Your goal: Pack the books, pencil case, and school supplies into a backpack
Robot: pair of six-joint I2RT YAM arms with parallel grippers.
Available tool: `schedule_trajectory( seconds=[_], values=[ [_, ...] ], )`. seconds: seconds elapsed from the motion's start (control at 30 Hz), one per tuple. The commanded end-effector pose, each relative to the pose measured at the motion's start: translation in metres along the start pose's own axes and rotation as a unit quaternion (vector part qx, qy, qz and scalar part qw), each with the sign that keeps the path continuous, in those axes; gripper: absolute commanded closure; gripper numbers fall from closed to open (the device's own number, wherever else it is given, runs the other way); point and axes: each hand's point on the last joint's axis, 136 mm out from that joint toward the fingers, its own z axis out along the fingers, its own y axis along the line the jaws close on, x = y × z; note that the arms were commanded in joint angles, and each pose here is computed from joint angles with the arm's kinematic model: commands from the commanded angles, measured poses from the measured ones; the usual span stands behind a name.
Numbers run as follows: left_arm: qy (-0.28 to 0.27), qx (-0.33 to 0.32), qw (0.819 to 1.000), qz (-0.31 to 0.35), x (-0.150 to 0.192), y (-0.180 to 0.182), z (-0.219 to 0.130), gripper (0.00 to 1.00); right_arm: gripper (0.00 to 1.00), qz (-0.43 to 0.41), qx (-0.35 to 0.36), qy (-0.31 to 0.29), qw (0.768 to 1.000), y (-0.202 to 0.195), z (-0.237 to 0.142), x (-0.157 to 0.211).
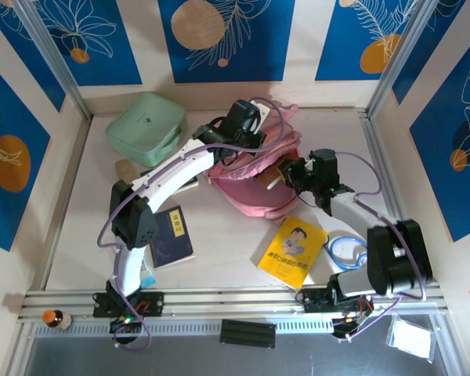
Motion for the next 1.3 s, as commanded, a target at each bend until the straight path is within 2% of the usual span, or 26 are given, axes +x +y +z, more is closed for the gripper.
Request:
schedule_trajectory(
  seconds=[0.0, 0.1, 0.27, 0.6, 0.87, 1.03, 1.27],
  values=[
    [-0.085, 0.005, 0.996, -0.033, -0.054, 0.003, -0.024, 1.00, 0.94, -0.017, -0.092, -0.029, 0.995, 0.059, 0.015, -0.021],
    [-0.088, 0.007, 0.995, -0.038, -0.056, 0.003, -0.026, 1.00, 0.93, -0.017, -0.106, -0.028, 0.994, 0.066, 0.027, -0.025],
    [-0.081, 0.010, 0.996, -0.039, -0.052, 0.001, -0.023, 1.00, 0.93, -0.015, -0.123, -0.032, 0.992, 0.075, 0.026, -0.028],
    [-0.085, 0.007, 0.995, -0.041, -0.055, 0.005, -0.025, 1.00, 0.93, -0.050, -0.167, -0.043, 0.984, 0.097, 0.005, -0.024],
    [-0.087, 0.003, 0.995, -0.044, -0.056, 0.009, -0.026, 1.00, 0.93, -0.091, -0.174, -0.068, 0.978, 0.110, -0.026, -0.018],
    [-0.089, 0.007, 0.995, -0.050, -0.058, 0.009, -0.027, 1.00, 0.93, -0.094, -0.161, -0.053, 0.981, 0.105, -0.003, -0.017],
    [-0.084, 0.002, 0.995, -0.055, -0.055, 0.013, -0.027, 1.00, 0.93, -0.043, -0.113, -0.047, 0.992, 0.070, 0.047, -0.025]
  ],
)
